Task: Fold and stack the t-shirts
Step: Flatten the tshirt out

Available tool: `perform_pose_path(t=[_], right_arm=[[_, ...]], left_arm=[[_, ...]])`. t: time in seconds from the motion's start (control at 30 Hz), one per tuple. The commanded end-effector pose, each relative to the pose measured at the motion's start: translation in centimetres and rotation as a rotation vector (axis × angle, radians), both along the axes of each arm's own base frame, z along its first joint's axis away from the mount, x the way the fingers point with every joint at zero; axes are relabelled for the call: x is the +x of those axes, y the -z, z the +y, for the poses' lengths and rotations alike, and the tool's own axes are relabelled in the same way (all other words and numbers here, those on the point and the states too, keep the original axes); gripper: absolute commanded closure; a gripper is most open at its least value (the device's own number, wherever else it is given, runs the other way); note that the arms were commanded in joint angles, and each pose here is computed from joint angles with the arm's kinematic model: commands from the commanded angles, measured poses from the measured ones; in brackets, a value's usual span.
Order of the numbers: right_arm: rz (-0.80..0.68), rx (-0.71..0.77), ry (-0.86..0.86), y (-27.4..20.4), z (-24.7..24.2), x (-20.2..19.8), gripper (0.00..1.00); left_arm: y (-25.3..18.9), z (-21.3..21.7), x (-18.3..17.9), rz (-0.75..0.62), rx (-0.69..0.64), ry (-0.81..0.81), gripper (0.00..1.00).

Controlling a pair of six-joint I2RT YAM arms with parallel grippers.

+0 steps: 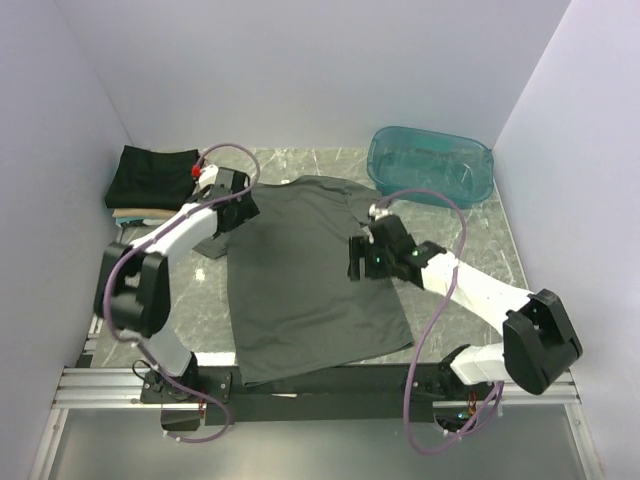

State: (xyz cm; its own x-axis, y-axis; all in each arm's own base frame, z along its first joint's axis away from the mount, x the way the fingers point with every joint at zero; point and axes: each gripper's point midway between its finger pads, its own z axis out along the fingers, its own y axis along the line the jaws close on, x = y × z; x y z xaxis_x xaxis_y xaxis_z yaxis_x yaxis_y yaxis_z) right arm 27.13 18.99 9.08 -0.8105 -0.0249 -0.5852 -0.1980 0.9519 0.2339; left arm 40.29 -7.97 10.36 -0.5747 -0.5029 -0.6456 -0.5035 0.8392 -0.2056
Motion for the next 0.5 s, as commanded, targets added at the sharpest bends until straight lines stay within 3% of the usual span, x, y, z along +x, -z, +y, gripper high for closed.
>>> perform_pose_path(t=[0.0,0.23,0.47], right_arm=[[0.071,0.144,0.024,0.4,1.9,-2.6,0.14],[0.187,0.15,0.06,4.2,2.2,-4.2,0.14],[0.247,-0.006,0.179,7.6,-0.8,-2.1,0.14]], left_arm=[[-0.4,-0.3,3.8,-0.039,0.024,0.027,0.01],[3.4,0.2,6.0,0.055,0.009,0.02,0.01],[6.0,1.0,2.7,0.162,0.01,-0.023,0.01]])
